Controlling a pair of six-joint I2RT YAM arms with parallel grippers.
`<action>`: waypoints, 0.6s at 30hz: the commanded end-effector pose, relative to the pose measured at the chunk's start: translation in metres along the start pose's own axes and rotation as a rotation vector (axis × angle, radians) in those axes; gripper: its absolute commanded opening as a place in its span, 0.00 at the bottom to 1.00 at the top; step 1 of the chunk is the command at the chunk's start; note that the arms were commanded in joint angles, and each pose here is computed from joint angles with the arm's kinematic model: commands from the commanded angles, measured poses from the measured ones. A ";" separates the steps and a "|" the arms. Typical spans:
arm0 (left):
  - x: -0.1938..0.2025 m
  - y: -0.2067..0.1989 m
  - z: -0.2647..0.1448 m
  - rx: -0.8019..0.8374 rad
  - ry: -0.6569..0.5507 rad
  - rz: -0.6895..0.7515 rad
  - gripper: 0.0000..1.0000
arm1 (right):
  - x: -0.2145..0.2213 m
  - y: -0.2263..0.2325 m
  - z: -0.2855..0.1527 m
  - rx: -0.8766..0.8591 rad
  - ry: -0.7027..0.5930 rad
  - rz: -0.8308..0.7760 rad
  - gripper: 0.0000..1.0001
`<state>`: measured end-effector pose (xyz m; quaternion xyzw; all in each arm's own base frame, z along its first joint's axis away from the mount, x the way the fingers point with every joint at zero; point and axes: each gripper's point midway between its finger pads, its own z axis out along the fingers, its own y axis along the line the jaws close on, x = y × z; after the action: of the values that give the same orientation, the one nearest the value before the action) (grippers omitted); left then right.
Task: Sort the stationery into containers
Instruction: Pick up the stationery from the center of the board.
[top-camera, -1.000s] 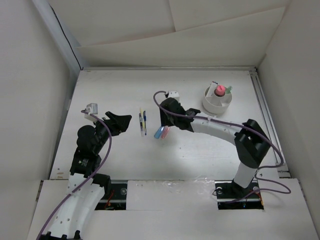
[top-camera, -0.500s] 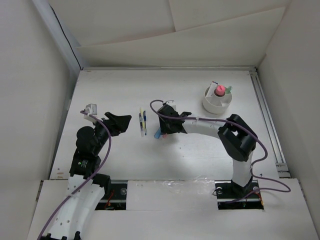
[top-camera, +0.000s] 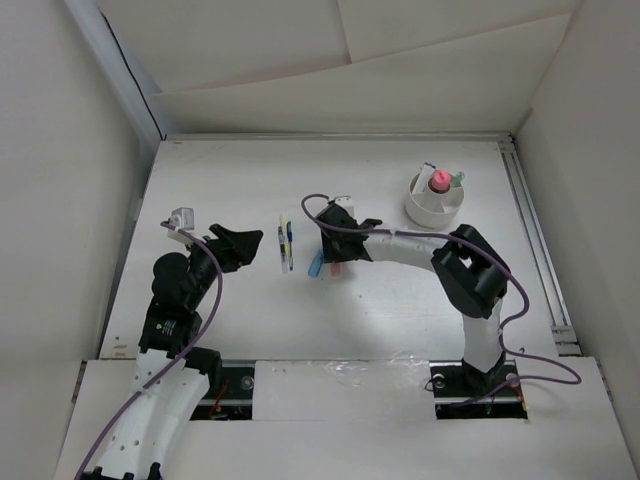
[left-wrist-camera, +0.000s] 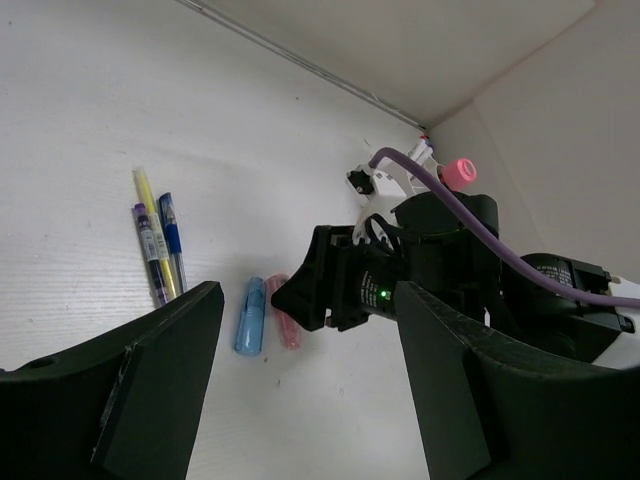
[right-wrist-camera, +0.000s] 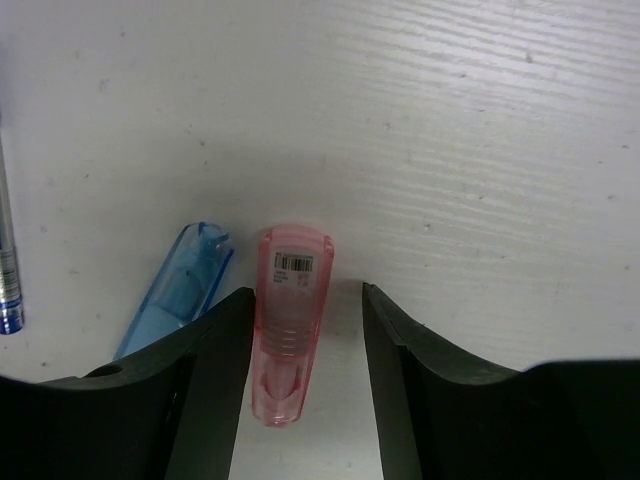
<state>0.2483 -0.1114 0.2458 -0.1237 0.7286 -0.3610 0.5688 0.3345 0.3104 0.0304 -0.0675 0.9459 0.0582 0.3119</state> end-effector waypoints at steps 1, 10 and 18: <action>-0.005 -0.007 0.000 0.036 -0.024 0.010 0.66 | -0.026 -0.006 0.002 0.024 -0.058 0.015 0.53; -0.006 -0.006 0.000 0.030 -0.031 0.009 0.66 | -0.029 -0.006 0.014 0.041 -0.042 0.008 0.46; -0.008 -0.008 -0.001 0.035 -0.037 0.011 0.66 | -0.022 -0.005 0.012 0.040 -0.033 0.015 0.46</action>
<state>0.2479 -0.1113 0.2466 -0.1234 0.7275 -0.3613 0.5701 0.3608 0.3032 0.0286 -0.0562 0.9438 0.0374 0.3236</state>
